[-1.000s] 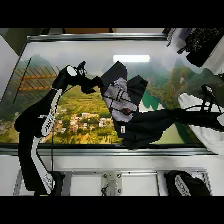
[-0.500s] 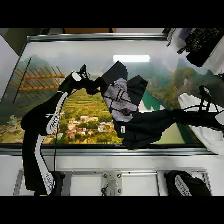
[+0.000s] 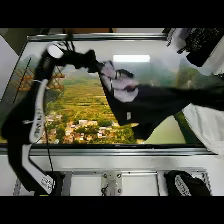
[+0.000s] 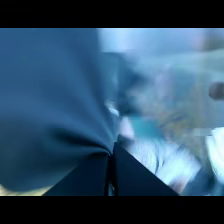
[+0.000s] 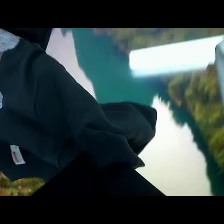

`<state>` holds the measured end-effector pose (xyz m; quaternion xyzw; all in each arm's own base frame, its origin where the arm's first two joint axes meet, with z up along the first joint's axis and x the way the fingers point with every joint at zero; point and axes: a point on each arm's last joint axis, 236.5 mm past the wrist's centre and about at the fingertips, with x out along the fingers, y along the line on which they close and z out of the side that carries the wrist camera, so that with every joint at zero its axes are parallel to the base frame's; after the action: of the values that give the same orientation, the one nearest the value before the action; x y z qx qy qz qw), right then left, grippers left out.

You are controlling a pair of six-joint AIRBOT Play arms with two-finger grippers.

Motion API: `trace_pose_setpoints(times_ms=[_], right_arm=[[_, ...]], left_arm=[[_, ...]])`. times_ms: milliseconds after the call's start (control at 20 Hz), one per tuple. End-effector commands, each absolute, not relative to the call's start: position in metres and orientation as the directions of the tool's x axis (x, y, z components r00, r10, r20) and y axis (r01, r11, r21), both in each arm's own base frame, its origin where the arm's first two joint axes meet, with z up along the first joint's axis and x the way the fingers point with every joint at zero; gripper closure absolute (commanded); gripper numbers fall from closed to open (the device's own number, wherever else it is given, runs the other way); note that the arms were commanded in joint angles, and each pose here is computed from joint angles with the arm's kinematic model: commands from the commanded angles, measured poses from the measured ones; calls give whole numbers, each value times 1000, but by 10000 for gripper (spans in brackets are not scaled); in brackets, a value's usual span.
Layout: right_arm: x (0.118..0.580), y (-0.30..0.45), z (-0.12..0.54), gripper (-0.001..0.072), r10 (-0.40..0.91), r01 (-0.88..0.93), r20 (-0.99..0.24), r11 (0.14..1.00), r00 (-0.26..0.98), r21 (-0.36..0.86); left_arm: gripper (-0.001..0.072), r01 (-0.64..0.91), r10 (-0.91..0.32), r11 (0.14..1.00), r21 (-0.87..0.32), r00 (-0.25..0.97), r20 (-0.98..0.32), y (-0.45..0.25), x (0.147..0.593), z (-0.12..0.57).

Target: Fold the clothes and pants, and hang the long-sleeved shirts on hangers.

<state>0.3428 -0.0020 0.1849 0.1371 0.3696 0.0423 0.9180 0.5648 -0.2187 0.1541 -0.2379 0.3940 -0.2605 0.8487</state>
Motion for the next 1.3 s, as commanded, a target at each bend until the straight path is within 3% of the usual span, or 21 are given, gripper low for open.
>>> trace_pose_setpoints(times_ms=[0, 250, 450, 650, 900, 1050, 1250], right_arm=[[329, 0, 299, 698, 138, -44, -509, 980, 850, 193], [277, 16, 341, 697, 142, -74, -450, 983, 881, 166], [238, 28, 320, 698, 169, -69, -554, 978, 815, 197], [224, 32, 261, 698, 213, 16, -737, 957, 641, 290], [243, 30, 109, 698, 292, 151, -906, 925, 306, 349], [288, 0, 47, 697, 210, 233, -927, 929, 311, 288], [373, -40, 41, 690, 95, 265, -869, 931, 486, 250]], left_arm=[[694, 464, -621, 778, -424, 669, -408, -189, 480, 299], [694, 542, -599, 795, -273, 773, -210, -162, 343, 407], [694, 473, -525, 840, -264, 831, -182, -138, 302, 409], [694, 401, -514, 850, -341, 773, -373, -141, 336, 325], [694, 274, -508, 861, -428, 509, -695, -164, 405, 153], [694, 295, -519, 853, -432, 381, -765, -202, 451, 88], [694, 362, -549, 830, -425, 394, -737, -249, 526, 71]])
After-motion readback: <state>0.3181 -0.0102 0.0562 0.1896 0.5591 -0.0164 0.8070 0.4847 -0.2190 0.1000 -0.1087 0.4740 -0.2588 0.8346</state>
